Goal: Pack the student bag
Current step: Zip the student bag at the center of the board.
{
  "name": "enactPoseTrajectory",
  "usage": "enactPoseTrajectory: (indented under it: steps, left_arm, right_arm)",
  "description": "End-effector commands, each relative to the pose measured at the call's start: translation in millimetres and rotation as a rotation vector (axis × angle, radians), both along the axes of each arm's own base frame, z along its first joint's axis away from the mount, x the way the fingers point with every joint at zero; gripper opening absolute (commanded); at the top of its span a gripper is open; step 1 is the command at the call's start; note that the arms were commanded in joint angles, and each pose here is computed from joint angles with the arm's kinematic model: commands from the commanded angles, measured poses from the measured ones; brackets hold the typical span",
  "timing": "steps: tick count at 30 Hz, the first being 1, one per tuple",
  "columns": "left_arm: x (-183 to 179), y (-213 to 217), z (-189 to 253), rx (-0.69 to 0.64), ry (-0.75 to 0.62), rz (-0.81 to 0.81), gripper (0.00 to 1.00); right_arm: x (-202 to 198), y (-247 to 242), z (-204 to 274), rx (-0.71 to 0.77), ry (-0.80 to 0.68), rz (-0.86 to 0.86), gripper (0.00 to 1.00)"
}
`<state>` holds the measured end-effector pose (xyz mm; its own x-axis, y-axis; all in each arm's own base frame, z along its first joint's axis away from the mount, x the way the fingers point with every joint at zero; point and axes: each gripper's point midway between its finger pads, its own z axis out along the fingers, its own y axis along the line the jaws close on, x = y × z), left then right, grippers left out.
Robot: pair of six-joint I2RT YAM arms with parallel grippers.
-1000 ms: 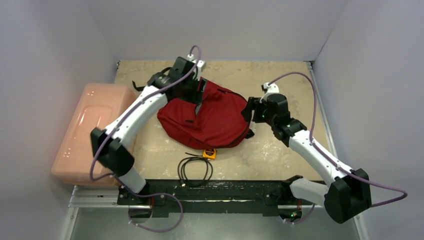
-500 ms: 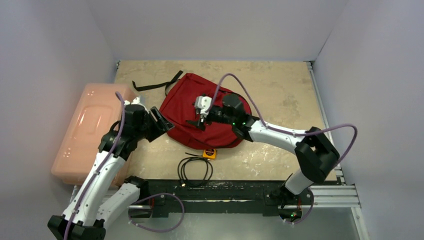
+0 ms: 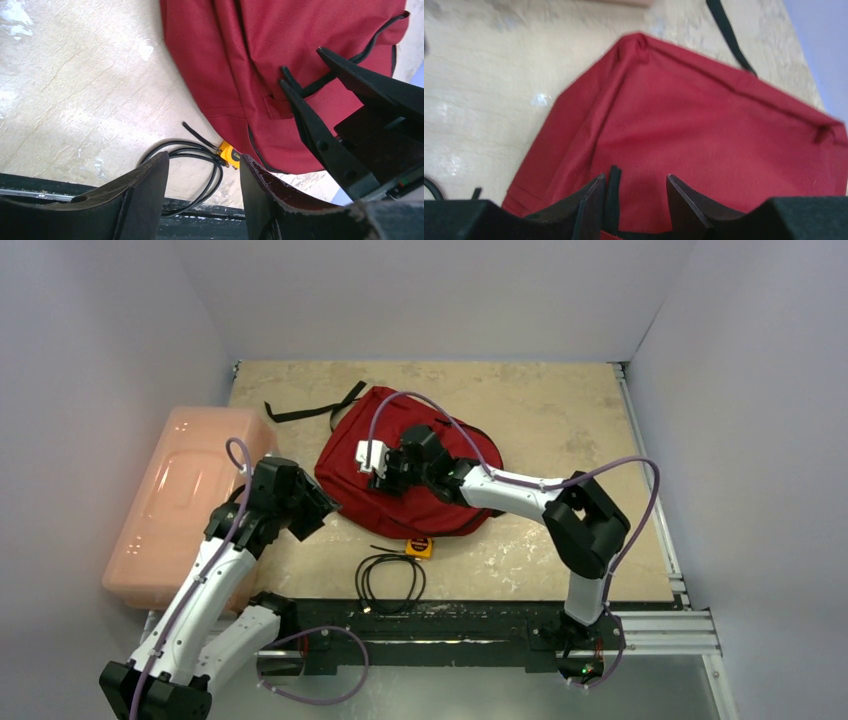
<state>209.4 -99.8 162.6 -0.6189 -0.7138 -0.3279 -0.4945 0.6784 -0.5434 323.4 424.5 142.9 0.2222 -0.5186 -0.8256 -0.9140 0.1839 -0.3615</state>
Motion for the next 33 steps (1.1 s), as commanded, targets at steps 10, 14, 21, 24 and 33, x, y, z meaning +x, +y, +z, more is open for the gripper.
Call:
enactPoseTrajectory:
  steps: [10, 14, 21, 24, 33]
  left_arm:
    - [13, -14, 7, -0.04, 0.006, -0.025, 0.53]
    - [19, -29, 4, -0.098, 0.038, -0.035, 0.53]
    - [47, -71, 3, -0.306, 0.101, -0.052, 0.43]
    - [55, -79, -10, -0.353, 0.139, -0.02, 0.38]
    - [77, -84, -34, -0.369, 0.083, 0.008, 0.5]
  right_arm:
    - [6, -12, -18, -0.099, 0.011, -0.107, 0.26]
    - [9, -13, -12, -0.095, 0.018, -0.143, 0.03]
    - [-12, -6, 50, 0.287, 0.392, -0.259, 0.0]
    - [-13, -5, 51, 0.404, 0.652, -0.345, 0.0]
    - [-20, 3, 39, 0.55, 0.99, -0.4, 0.0]
